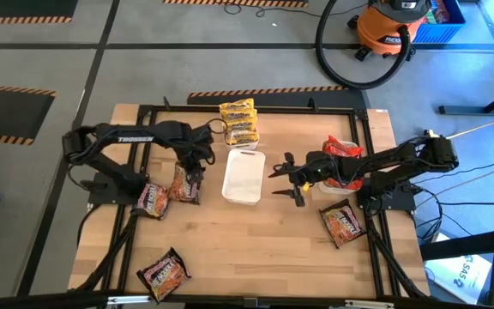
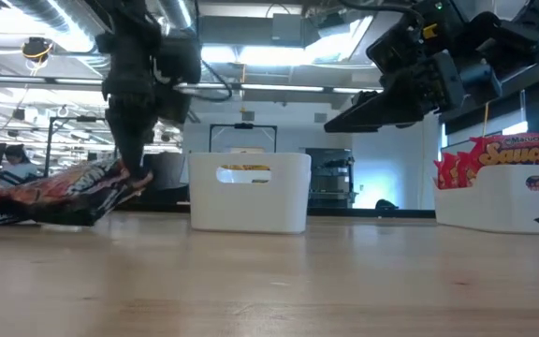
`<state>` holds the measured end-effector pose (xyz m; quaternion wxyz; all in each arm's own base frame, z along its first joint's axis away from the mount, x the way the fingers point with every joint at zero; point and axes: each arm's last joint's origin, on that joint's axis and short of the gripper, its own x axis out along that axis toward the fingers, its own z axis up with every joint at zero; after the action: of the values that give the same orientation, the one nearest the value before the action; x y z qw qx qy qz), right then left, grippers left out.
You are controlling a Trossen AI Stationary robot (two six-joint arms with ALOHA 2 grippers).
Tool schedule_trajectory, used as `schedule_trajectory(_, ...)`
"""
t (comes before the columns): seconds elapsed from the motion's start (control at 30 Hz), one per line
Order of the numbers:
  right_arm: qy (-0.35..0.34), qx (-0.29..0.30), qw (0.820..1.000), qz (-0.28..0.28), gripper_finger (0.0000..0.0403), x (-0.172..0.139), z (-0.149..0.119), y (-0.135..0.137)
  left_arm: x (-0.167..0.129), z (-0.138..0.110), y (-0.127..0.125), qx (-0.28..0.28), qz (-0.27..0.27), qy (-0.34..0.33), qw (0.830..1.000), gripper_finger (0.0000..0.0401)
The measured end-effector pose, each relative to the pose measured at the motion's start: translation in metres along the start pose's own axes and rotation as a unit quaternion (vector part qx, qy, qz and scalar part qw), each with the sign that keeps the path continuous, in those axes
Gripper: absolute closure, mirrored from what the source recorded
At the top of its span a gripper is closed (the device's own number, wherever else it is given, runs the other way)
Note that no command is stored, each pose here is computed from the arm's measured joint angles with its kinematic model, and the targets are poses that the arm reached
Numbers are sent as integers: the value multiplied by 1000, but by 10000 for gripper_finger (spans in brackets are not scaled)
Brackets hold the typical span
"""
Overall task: Sort Maruchan noodles
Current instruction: Put the black noodle pack into the bottom left white bin
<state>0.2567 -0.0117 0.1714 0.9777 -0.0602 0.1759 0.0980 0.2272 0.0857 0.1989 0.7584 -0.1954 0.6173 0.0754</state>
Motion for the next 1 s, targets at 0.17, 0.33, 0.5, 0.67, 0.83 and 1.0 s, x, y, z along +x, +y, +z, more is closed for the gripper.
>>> schedule_trajectory(0.17, -7, 6, 1000, -17, 152, 1, 7, -3, -17, -4, -8, 4, 33, -46, 998, 401)
schedule_trajectory(0.33, -21, 5, 999, -25, 152, 3, 17, -5, -33, -11, -14, 4, 51, -82, 995, 401)
schedule_trajectory(0.5, -24, 5, 998, -57, 152, 4, 23, -8, -47, -17, -19, 4, 76, -118, 990, 401)
schedule_trajectory(0.67, -22, 8, 996, -81, 152, 4, 23, -10, -63, -22, -21, -1, 89, -174, 981, 401)
schedule_trajectory(0.83, -31, 7, 996, -82, 152, 4, 25, -10, -81, -29, -24, 2, 85, -231, 969, 401)
schedule_trajectory(1.0, -55, 5, 995, -86, 152, 3, 30, -11, -102, -33, -27, 7, 74, -313, 947, 401)
